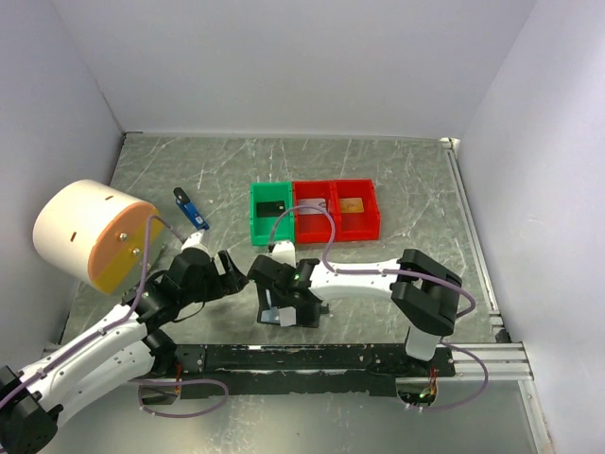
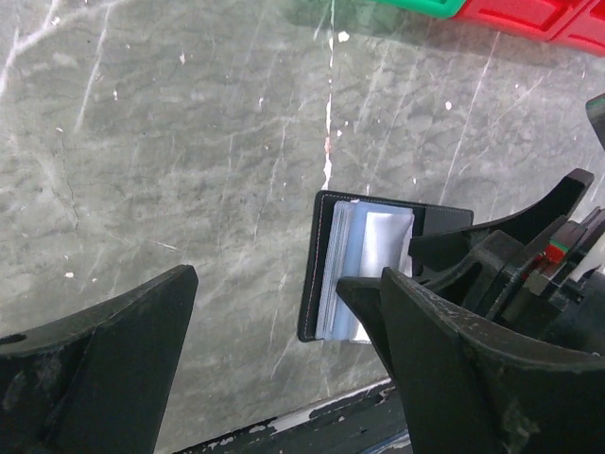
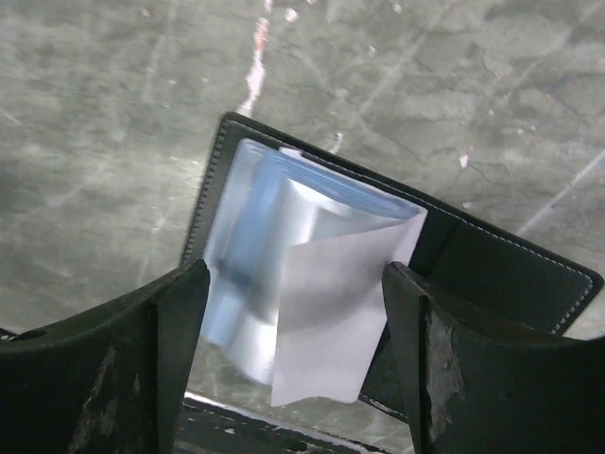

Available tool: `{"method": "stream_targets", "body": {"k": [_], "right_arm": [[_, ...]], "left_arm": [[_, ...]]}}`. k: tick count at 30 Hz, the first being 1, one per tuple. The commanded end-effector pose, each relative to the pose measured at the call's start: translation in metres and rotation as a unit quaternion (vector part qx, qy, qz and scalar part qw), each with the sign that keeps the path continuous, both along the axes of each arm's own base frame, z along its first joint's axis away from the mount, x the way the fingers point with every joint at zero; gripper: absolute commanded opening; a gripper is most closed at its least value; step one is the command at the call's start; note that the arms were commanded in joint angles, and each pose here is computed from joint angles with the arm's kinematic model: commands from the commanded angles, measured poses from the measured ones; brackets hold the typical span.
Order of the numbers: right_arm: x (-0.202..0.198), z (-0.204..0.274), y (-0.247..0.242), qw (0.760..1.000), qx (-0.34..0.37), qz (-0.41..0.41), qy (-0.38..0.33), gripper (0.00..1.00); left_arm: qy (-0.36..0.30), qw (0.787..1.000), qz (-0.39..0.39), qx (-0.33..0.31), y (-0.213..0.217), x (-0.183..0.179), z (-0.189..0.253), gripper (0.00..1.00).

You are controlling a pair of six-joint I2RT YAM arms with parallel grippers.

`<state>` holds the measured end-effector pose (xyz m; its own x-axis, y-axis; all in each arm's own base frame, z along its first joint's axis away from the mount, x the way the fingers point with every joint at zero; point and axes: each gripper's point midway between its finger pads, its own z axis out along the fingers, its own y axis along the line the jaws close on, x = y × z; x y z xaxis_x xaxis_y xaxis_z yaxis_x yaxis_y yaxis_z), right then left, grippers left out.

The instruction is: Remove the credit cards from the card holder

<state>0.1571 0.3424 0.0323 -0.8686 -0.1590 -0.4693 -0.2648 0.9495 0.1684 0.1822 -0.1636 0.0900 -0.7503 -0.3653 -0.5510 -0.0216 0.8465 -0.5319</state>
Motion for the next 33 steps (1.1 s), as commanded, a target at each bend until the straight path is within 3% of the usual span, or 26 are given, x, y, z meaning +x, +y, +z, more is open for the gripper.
{"method": "stream_targets", "body": {"k": [1,9,13,23,33], "right_arm": [[-0.002,-0.012,-0.017,0.999,-0.031,-0.023,-0.004,0.74],[-0.007,-0.026,-0.017,0.999,-0.047,-0.005,0.011,0.75],[-0.007,-0.026,-0.018,0.999,-0.045,-0.004,0.009,0.66],[-0.016,-0.008,0.003,0.994,0.092,0.032,0.047,0.51],[-0.016,0.000,-0.002,0.972,0.210,0.041,0.095,0.35]], "left_arm": [[0.015,1.000,-0.020,-0.006,-0.004,-0.008,-0.006,0.90],[0.021,0.999,-0.022,-0.013,-0.005,-0.011,-0.011,0.89],[0.020,0.999,-0.021,-0.016,-0.005,-0.011,-0.008,0.89],[0.016,0.998,-0.048,-0.037,-0.015,-0.015,-0.002,0.89],[0.006,0.982,-0.154,-0.112,-0.054,-0.029,0.002,0.85]]}}
